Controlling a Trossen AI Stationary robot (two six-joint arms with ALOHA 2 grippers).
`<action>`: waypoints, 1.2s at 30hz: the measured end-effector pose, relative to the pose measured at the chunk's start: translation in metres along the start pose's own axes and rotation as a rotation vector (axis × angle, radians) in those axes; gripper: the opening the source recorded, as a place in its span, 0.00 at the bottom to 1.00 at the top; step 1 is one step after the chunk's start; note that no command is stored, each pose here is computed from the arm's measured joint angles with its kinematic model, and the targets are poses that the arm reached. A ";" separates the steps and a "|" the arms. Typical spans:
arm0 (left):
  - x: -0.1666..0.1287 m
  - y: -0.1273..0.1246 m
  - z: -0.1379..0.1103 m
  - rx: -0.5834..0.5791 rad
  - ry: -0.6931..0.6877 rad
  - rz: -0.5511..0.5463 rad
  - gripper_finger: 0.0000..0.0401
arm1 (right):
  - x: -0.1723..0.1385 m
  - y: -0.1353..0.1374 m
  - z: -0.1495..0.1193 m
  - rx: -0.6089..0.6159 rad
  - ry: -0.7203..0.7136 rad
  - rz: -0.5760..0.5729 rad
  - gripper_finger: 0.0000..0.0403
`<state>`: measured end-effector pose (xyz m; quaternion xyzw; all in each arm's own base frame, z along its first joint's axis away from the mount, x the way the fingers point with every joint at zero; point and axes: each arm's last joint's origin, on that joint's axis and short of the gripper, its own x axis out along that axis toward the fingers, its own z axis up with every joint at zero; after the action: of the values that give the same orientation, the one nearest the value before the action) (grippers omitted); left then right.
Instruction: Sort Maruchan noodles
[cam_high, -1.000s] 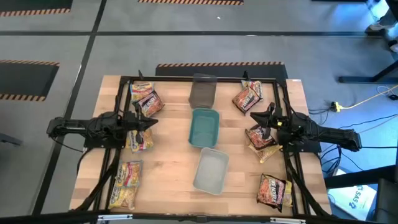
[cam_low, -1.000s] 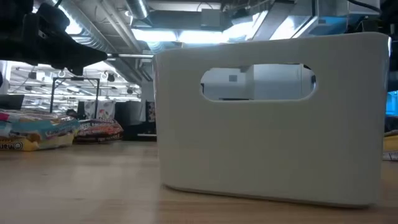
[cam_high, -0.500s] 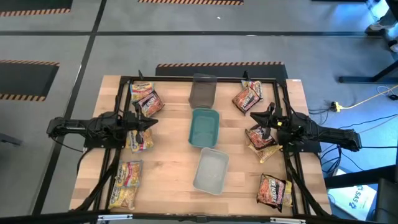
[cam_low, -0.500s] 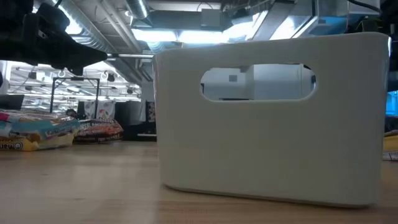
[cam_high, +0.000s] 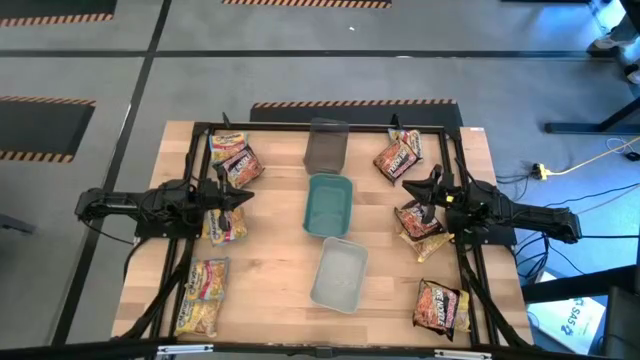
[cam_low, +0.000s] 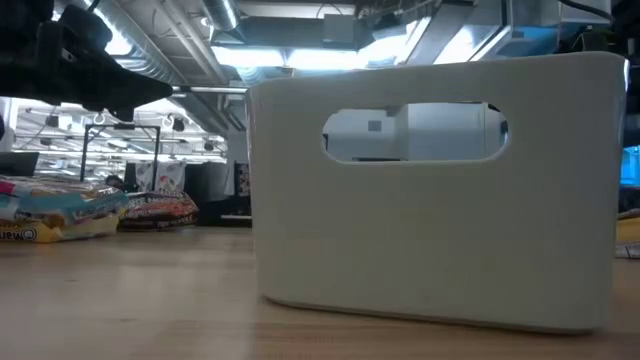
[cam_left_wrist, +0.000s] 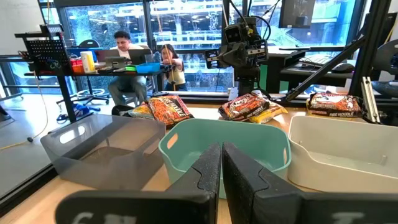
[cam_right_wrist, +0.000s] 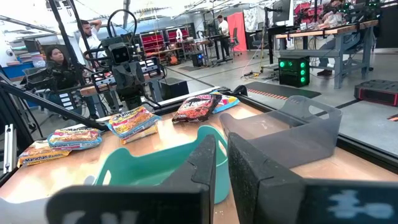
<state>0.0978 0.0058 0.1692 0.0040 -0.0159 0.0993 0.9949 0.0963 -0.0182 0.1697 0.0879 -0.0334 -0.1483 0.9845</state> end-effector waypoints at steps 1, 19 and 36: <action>0.000 0.000 0.000 0.000 0.000 0.000 0.03 | 0.000 0.000 0.000 0.000 0.000 0.000 0.08; 0.000 0.000 0.000 -0.001 -0.001 0.000 0.03 | 0.000 0.000 0.000 0.000 0.000 0.000 0.08; -0.003 0.002 0.024 -0.079 -0.246 0.046 0.03 | -0.002 0.002 0.022 0.029 -0.231 -0.003 0.08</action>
<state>0.0936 0.0071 0.1932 -0.0236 -0.1419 0.1200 0.9823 0.0926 -0.0189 0.1913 0.0846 -0.1487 -0.1583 0.9725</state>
